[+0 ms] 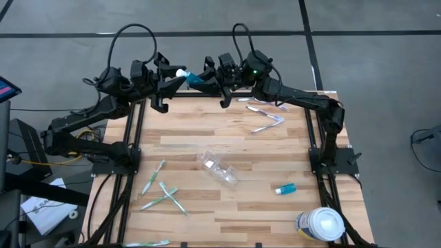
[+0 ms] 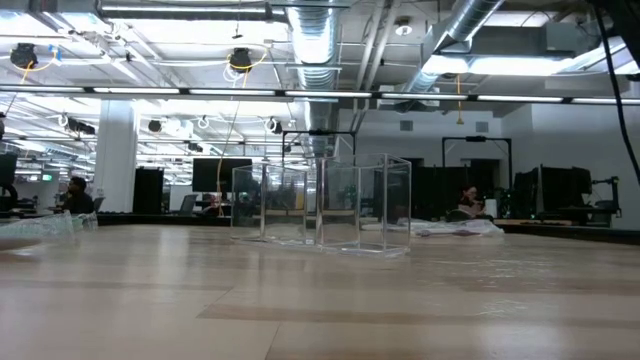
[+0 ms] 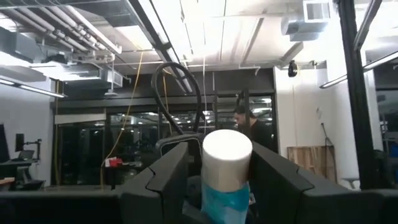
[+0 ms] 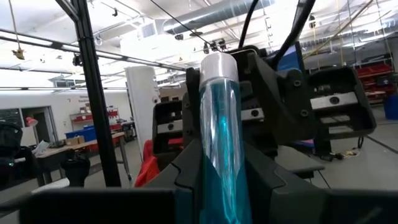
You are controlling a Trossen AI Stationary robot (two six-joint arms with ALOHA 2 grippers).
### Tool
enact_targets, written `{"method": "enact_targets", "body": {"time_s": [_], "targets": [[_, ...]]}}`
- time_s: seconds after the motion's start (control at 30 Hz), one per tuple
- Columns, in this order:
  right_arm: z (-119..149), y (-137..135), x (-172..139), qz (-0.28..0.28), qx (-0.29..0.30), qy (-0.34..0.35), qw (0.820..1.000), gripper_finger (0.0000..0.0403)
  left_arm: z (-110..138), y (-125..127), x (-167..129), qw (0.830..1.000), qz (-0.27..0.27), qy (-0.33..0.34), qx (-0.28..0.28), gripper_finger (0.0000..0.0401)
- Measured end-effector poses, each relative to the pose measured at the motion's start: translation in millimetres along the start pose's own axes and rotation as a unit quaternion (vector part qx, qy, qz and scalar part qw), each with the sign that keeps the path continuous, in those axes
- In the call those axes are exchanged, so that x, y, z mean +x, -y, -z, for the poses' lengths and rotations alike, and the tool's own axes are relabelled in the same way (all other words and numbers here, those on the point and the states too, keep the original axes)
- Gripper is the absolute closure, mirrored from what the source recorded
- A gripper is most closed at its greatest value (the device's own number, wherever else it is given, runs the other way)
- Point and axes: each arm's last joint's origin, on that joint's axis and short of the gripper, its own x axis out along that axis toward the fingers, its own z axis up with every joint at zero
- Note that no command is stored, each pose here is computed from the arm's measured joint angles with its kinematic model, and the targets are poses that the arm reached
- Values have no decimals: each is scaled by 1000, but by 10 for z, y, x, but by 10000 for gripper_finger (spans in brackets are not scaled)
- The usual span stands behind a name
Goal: Pick & Place toothbrushing station
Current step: Put the blue mouthwash bottle into the transparent organizer
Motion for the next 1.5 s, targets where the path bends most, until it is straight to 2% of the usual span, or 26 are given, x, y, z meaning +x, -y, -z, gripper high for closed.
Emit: {"method": "enact_targets", "body": {"time_s": [0.27,0.47,0.6,0.7,0.77,0.87,1.03,1.17,1.37,1.5], "targets": [[6,-20,12,-3,2,-1,1000,341,18,-4,12,1000,2,-2,-6,316],[7,-17,9,-3,13,-6,1000,335,20,-6,13,1000,-1,-2,-6,316],[48,10,-9,-6,44,-36,998,250,48,-26,12,1000,-4,-14,-6,316],[90,33,-35,-12,71,-67,995,182,112,-78,-8,999,-6,-52,-12,316],[75,42,-58,-19,78,-74,994,152,162,-115,-40,996,0,-88,-14,316],[4,84,-174,-24,103,-99,989,135,212,-163,-72,992,15,-121,-18,316],[-78,160,-426,-4,123,-162,979,131,284,-246,-128,985,29,-164,-33,316],[-317,176,-783,44,101,-193,975,131,273,-361,-225,981,16,-189,-37,316],[-487,218,-1262,119,110,-238,958,130,278,-433,-261,979,32,-197,-43,316],[-592,162,-1489,160,112,-256,947,130,566,-357,-158,961,63,-258,-81,316]]}}
